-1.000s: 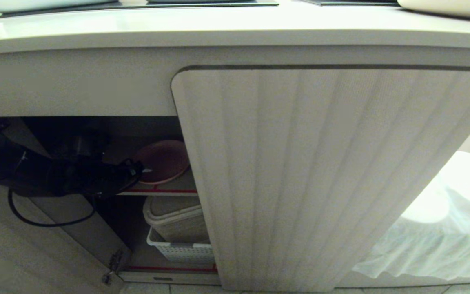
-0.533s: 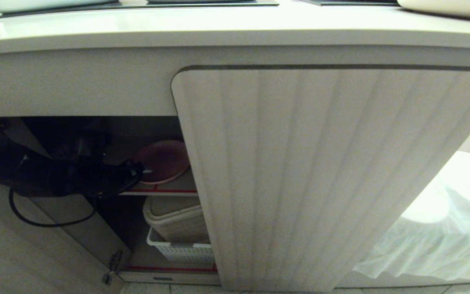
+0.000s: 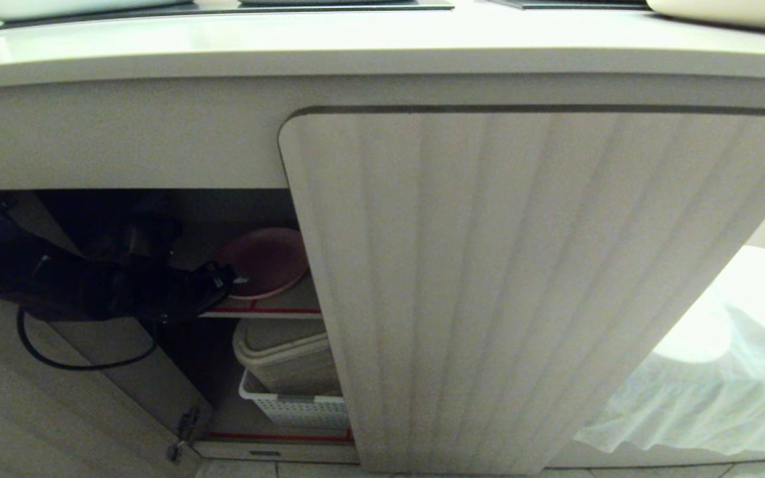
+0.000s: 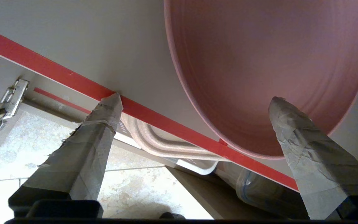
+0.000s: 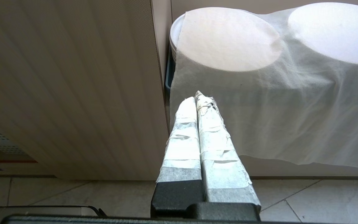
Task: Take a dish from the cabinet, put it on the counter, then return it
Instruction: Take the plate from the cabinet
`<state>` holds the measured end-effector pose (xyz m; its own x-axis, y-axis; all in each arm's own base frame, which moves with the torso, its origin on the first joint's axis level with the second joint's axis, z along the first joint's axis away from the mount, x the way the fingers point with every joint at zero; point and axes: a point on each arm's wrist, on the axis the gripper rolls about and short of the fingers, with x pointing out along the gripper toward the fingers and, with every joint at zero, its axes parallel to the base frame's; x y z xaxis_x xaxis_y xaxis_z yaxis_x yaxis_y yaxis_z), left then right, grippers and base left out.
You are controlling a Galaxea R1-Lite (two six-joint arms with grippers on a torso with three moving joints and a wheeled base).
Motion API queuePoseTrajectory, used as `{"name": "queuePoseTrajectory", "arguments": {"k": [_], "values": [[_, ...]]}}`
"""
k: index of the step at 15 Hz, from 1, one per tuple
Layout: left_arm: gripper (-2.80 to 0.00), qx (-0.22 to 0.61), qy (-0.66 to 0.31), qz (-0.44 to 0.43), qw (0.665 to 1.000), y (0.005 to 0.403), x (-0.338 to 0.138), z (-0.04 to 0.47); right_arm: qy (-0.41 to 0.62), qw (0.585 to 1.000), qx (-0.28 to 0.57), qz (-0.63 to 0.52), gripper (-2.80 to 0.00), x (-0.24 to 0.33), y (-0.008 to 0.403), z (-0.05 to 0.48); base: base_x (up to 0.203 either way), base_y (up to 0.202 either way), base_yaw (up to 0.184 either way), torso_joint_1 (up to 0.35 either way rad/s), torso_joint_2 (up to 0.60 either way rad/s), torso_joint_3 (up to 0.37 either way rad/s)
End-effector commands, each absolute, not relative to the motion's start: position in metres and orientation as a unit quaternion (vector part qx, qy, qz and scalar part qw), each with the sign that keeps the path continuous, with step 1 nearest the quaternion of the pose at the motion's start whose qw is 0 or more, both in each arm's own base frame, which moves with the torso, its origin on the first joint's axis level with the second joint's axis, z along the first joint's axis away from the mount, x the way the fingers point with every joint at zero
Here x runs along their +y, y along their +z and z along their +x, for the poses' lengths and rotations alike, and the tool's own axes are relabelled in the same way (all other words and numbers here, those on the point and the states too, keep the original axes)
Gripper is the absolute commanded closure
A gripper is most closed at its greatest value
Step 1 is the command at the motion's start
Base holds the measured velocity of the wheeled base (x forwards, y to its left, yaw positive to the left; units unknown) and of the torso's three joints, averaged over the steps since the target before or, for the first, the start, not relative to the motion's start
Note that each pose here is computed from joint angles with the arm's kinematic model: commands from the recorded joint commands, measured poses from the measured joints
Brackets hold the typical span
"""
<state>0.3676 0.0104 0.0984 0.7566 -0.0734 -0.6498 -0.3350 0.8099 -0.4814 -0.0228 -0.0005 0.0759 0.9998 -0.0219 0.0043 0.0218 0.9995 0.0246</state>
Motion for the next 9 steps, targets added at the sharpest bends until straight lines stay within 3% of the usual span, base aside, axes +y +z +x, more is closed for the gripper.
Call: {"name": "queuePoseTrajectory", "arguments": {"k": [1,9], "values": [[-2.80,0.343,0.074,-0.301,0.887,0.0962,0.0102,0.3688,-0.011,1.000,-0.002,0.012,0.00,-0.0004,0.0760,-0.0228,0.000,0.000,0.000,0.000,0.00,0.000],[-2.80,0.343,0.072,-0.300,0.887,0.0951,0.0092,0.3709,-0.011,1.000,-0.002,0.012,0.00,-0.0004,0.0760,-0.0228,0.000,0.000,0.000,0.000,0.00,0.000]]}}
